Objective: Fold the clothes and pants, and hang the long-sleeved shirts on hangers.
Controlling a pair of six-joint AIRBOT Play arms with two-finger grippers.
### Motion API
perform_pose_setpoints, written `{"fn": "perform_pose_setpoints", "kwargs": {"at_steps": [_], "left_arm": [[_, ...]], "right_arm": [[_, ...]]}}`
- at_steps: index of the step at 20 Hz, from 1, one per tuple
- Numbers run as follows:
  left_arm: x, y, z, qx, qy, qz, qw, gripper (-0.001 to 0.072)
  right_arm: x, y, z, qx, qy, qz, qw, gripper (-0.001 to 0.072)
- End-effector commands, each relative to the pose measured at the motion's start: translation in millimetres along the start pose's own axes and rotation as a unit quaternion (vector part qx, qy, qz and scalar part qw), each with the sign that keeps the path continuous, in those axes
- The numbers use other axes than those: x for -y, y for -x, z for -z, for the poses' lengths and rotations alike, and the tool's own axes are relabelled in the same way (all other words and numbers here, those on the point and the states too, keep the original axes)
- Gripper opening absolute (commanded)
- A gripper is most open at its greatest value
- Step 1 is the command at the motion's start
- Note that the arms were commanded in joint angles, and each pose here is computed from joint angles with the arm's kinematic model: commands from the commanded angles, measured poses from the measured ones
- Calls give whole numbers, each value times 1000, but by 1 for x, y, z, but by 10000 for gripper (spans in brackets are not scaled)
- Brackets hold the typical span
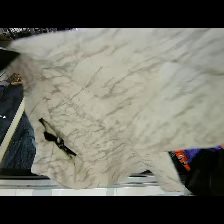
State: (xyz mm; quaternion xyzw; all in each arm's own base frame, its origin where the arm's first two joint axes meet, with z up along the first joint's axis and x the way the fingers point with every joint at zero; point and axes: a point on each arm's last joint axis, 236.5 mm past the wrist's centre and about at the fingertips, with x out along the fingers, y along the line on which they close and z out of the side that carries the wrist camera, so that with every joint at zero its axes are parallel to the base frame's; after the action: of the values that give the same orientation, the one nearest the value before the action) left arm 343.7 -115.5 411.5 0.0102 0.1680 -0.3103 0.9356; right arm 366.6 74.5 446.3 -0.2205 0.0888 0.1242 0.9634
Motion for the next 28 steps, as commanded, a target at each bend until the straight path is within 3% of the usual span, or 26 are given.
{"fn": "perform_pose_setpoints", "kwargs": {"at_steps": [1,5,6,7,8,9,12,16,17,19,21,25,28], "left_arm": [[-78,-102,86,-121,100,20,987,22],[-181,-229,210,-183,220,-7,958,24],[-207,-254,234,-173,249,-33,952,81],[-227,-270,252,-164,266,-53,948,246],[-240,-278,265,-159,280,-67,944,389],[-244,-279,271,-163,290,-70,940,397],[-248,-245,292,-229,299,-90,922,404],[-263,-164,360,-408,288,-197,844,404],[-254,-156,370,-433,298,-187,830,404],[-219,-168,375,-435,344,-116,824,411],[-189,-191,376,-412,387,-56,823,536],[-161,-225,388,-392,400,-32,828,603],[-150,-241,402,-402,419,-37,813,602]], "right_arm": [[-37,-152,127,-151,-24,-60,986,12],[-43,-314,240,-152,-77,-25,985,14],[-39,-340,253,-135,-110,-7,985,17],[-31,-360,264,-120,-158,13,980,61],[-23,-370,272,-119,-207,25,971,370],[-17,-370,281,-139,-253,30,957,633],[-26,-318,334,-299,-254,-14,920,639],[-94,-231,386,-452,-361,-180,795,565],[-108,-213,391,-465,-389,-201,769,526],[-132,-169,404,-489,-416,-207,738,515],[-167,-117,410,-494,-448,-207,716,515],[-255,-29,407,-436,-591,-216,643,515],[-311,22,431,-458,-613,-219,605,502]]}}
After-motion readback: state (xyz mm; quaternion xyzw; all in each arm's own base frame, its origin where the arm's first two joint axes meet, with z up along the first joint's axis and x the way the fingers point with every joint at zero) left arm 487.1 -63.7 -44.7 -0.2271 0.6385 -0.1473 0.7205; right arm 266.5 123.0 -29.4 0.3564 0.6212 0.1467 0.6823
